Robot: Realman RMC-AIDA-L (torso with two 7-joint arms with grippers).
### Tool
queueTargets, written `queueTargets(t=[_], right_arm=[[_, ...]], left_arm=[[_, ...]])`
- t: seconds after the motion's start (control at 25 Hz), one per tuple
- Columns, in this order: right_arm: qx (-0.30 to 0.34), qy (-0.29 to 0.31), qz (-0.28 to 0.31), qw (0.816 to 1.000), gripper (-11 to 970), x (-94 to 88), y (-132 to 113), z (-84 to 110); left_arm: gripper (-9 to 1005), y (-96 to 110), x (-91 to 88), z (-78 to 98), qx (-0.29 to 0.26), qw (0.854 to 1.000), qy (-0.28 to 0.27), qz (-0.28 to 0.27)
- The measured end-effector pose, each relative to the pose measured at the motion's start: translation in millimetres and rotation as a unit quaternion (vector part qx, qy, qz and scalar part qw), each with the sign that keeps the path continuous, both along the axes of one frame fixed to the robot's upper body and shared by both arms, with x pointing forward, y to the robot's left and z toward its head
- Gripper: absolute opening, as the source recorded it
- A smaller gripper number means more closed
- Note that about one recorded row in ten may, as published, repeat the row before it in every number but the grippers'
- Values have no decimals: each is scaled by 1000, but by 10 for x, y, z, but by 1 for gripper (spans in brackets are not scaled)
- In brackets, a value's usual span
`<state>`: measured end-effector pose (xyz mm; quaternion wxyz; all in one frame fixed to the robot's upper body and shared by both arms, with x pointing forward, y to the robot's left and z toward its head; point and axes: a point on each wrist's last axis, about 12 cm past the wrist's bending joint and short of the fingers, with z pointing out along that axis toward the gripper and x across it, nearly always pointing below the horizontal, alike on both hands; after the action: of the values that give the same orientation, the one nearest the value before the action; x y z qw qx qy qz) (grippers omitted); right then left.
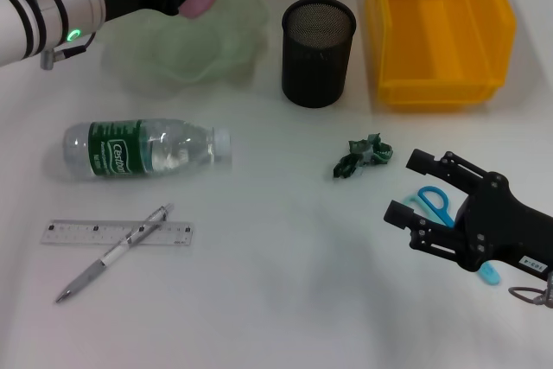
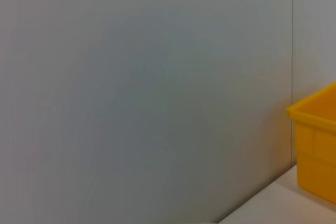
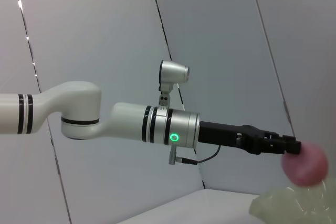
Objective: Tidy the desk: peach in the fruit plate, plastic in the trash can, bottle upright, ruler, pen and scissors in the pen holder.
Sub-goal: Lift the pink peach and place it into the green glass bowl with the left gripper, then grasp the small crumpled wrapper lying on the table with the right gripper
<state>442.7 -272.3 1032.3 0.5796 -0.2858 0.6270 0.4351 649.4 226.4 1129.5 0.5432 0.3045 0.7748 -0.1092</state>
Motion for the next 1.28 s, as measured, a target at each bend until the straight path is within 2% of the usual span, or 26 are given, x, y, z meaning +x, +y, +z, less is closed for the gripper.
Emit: queueTargets(t=[0.12, 0.64, 0.68, 0.76, 0.8, 0.88, 1.0, 1.08, 1.16, 1.2, 1.28], right_arm=[[0, 0, 0, 1000, 818, -1, 0, 0], [1, 3, -4, 1000, 818, -22, -10, -12], [1, 3, -4, 1000, 818, -23, -10, -12], [1, 3, -4, 1000, 818, -23, -11, -11], [1, 3, -4, 1000, 818, -22, -11, -11], [2, 3, -4, 1000, 818, -21, -11, -11], [0, 3, -4, 1000, 817, -14, -9, -12], [0, 3, -5, 1000, 817, -10, -9, -12], [-1, 3, -5, 1000, 817, -2, -6, -11], [-1, 2, -4, 1000, 817, 3, -4, -9], [-2, 2, -4, 1000, 817, 5, -5, -7]], left_arm=[[296, -9, 5, 7, -3, 1000, -1, 1], [590, 26, -36, 8, -31, 1000, 4, 2], [609, 1, -99, 21, -38, 999, 12, -30], [648, -6, -131, 35, -42, 998, 14, -44], [667, -17, -224, 85, -53, 995, 15, -79], [663, -17, -224, 85, -53, 995, 15, -79], [656, 18, -467, 197, -92, 986, 9, -137], [655, 18, -467, 197, -92, 986, 9, -137], [655, 145, -716, 284, -142, 971, -5, -191], [655, 184, -773, 297, -154, 967, -7, -204], [654, 184, -773, 297, -154, 967, -7, -204]])
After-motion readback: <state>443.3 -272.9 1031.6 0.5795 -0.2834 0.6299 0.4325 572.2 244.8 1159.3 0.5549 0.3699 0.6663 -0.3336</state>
